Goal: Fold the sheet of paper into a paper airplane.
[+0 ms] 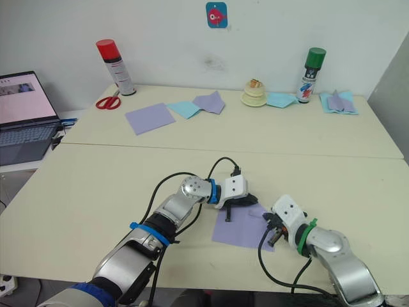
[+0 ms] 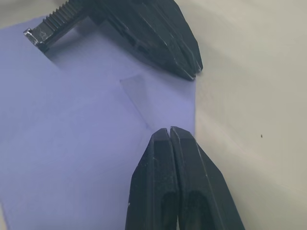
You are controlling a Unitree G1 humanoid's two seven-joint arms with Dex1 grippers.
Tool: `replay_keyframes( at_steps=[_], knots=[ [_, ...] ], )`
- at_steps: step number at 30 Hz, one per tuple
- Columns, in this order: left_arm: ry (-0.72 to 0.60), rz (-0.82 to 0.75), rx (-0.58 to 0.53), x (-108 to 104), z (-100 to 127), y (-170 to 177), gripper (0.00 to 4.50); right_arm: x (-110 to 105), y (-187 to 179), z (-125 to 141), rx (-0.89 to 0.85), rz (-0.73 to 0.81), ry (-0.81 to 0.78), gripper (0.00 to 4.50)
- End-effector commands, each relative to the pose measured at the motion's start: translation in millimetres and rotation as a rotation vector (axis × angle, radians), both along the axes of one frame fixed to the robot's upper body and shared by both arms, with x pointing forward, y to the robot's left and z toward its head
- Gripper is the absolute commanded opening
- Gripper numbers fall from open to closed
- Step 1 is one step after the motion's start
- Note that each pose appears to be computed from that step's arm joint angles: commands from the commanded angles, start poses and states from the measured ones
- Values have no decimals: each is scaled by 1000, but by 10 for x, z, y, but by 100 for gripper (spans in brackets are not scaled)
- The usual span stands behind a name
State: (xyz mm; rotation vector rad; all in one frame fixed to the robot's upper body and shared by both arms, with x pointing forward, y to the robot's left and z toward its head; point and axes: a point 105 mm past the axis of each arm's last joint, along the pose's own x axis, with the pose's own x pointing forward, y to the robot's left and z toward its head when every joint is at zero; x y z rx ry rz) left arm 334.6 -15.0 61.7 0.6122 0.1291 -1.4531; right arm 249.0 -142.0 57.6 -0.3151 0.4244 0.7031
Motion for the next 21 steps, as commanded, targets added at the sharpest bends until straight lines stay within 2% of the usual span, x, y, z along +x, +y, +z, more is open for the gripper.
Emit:
replay_keyframes(
  at_steps=[1, 4, 9, 15, 21],
  knots=[
    [58, -1, 89, -84, -263, 70, 0, -41, 11, 81, 91, 9, -31, 6],
    [57, -4, 89, -82, -257, 62, 0, -64, 83, 341, 197, 68, -111, 6],
    [56, -7, 90, -84, -259, 54, 0, 28, 101, 402, 196, 80, -139, 6],
    [57, -13, 91, -95, -264, 42, 0, 239, 125, 256, 113, 61, -126, 6],
    [59, -10, 92, -97, -269, 48, 0, 296, 86, 62, 27, 61, -87, 6]
  ],
)
